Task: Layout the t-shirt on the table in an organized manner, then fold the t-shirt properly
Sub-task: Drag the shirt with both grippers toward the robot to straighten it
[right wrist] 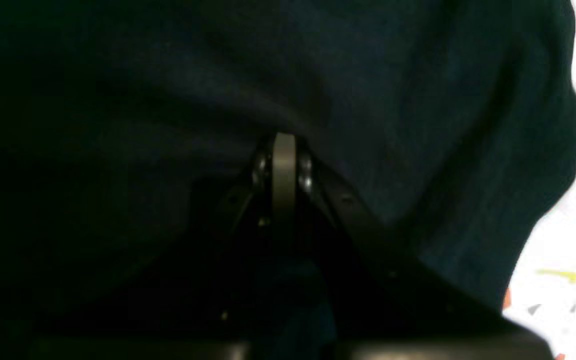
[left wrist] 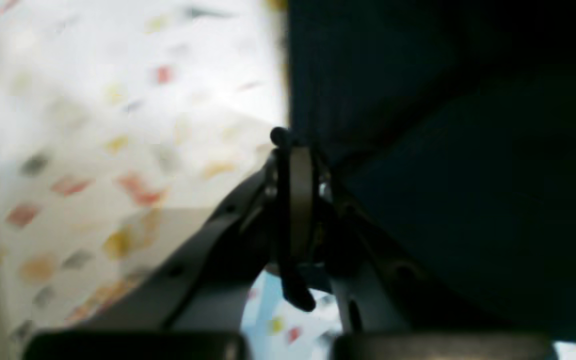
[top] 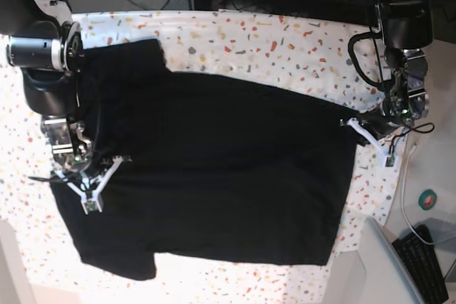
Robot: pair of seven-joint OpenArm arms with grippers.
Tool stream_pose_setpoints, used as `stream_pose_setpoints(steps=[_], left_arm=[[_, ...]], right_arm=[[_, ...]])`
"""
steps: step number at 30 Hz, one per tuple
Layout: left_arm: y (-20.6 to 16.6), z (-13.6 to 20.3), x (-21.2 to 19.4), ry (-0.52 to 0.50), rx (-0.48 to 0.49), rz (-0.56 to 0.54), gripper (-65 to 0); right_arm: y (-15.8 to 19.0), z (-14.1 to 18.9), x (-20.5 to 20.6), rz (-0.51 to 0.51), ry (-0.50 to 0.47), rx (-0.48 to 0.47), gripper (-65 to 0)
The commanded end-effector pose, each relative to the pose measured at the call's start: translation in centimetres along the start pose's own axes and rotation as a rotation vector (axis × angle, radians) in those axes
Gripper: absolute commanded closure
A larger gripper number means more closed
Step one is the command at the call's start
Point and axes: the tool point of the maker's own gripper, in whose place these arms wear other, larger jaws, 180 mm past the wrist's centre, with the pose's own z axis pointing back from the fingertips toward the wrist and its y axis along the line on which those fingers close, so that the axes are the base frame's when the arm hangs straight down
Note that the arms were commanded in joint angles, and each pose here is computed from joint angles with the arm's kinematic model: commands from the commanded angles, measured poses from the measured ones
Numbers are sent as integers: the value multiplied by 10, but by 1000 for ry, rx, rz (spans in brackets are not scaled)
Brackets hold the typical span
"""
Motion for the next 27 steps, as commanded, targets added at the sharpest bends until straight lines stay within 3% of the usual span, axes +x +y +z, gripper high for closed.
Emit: stream_pose_setpoints(steps=[1, 8, 16, 17, 18, 21, 23, 27], left_arm=[[18, 7, 18, -49, 37, 5, 0], [25, 13, -6, -20, 53, 25, 0], [17, 10, -5, -24, 40, 38, 0], [20, 11, -5, -27, 46, 46, -33], [26, 14, -3, -39, 59, 63, -133], [40, 23, 2, -78, 91, 113, -299], [49, 31, 13, -129, 116, 152, -308], [72, 58, 30, -220, 180, 236, -314]], right_arm=[[-8, 2, -26, 27, 102, -28, 0], [-12, 5, -15, 31, 61, -47, 0], [-8, 33, 29, 61, -91, -94, 0], [-8, 44, 37, 67, -119, -109, 0], [-6, 55, 42, 70, -141, -120, -20], [-5, 81, 51, 89, -200, -144, -197], [1, 93, 53, 85, -226, -145, -266], [3, 121, 49, 94, -256, -167, -279]])
